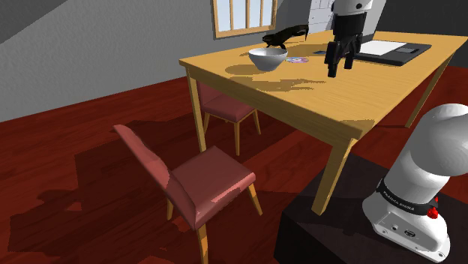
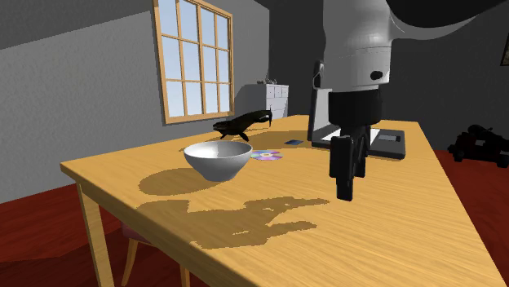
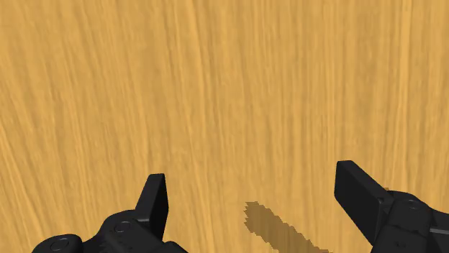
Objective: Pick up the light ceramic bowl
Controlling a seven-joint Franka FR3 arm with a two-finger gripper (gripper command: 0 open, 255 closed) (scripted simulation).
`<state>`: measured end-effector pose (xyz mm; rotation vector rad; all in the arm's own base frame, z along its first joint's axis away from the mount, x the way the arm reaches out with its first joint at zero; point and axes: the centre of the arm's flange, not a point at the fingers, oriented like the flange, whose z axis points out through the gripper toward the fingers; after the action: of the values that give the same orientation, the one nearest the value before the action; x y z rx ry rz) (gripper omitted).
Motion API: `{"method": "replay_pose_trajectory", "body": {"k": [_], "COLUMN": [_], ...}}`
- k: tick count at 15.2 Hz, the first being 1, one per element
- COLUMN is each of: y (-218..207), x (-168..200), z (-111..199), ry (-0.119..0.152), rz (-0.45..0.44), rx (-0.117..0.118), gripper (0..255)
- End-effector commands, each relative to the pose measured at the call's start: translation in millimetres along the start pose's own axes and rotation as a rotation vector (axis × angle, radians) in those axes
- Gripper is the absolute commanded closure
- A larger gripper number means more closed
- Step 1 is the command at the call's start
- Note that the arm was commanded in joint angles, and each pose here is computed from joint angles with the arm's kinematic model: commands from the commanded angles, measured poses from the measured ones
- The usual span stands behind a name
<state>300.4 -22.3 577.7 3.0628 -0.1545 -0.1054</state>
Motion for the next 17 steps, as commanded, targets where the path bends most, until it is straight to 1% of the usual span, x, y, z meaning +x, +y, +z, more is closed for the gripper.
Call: {"method": "replay_pose_trajectory", "body": {"k": [1, 17], "y": [0, 33], "x": [0, 187], "z": [0, -65], "ry": [0.0, 0.077], "rz": [0.0, -0.009], "rx": [0.0, 0.023], "gripper": [0, 0]}}
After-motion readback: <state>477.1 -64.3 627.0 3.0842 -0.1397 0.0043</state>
